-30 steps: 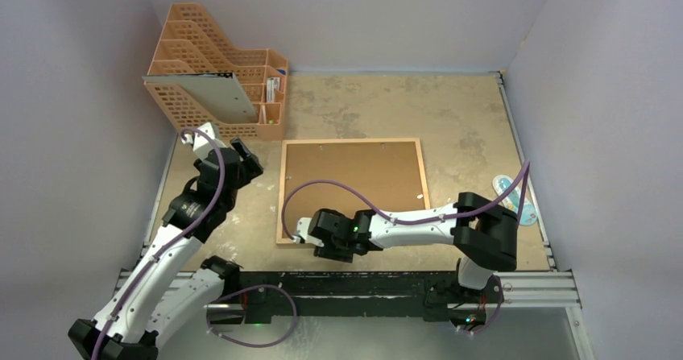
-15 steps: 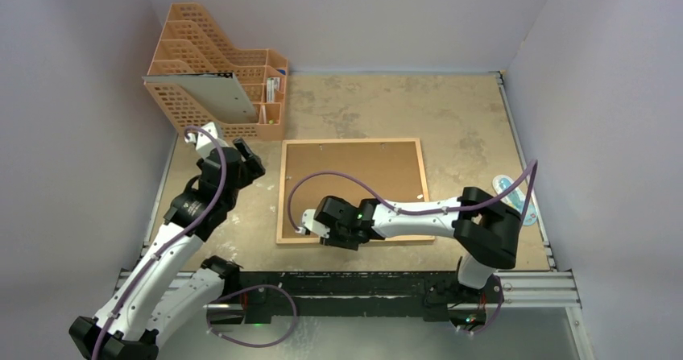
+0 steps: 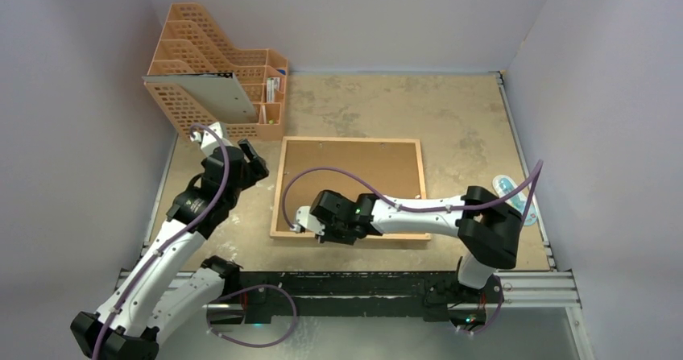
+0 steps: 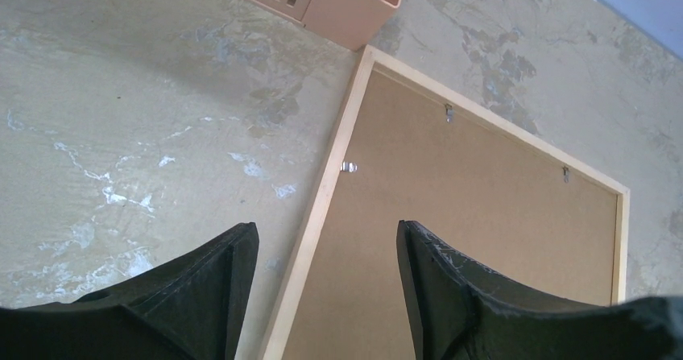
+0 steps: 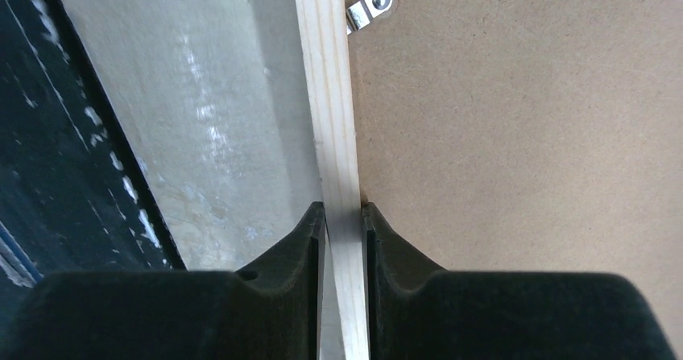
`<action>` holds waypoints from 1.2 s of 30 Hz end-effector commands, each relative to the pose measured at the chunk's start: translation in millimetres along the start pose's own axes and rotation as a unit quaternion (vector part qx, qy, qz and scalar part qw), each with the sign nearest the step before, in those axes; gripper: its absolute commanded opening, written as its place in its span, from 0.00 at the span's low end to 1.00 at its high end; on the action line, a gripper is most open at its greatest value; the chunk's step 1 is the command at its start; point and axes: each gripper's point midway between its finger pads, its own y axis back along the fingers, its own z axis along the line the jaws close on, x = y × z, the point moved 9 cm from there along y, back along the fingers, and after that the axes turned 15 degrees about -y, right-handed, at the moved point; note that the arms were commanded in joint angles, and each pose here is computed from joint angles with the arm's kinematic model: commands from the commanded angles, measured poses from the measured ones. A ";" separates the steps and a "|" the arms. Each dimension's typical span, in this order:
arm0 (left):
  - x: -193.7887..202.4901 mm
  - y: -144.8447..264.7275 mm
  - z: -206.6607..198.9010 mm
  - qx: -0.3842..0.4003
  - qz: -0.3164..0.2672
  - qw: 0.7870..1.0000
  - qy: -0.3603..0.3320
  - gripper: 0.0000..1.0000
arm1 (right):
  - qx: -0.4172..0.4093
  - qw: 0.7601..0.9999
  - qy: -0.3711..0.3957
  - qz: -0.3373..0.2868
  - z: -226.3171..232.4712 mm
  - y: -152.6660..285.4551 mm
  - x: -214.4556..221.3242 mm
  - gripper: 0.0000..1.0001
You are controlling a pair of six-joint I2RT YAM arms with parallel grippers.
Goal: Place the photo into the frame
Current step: Turn over the photo frame at the center of the board.
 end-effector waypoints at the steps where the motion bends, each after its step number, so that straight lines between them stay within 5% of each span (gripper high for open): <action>1: 8.7 3.3 1.6 0.009 0.026 1.000 0.006 0.67 | 0.023 0.997 -0.024 -0.073 -6.7 26.0 -38.5 0.00; 10: 47.9 24.2 7.1 0.078 0.077 0.991 0.075 0.74 | 0.017 0.981 -0.082 -0.177 -17.0 49.3 -65.5 0.00; 20: 97.7 3.6 -19.8 0.226 0.165 0.953 0.114 0.75 | 0.050 0.949 -0.140 -0.278 -27.5 62.3 -92.8 0.00; 36: 107.8 -14.7 -33.1 0.287 0.108 0.919 0.246 0.70 | 0.010 0.941 -0.173 -0.291 -20.9 59.5 -112.4 0.00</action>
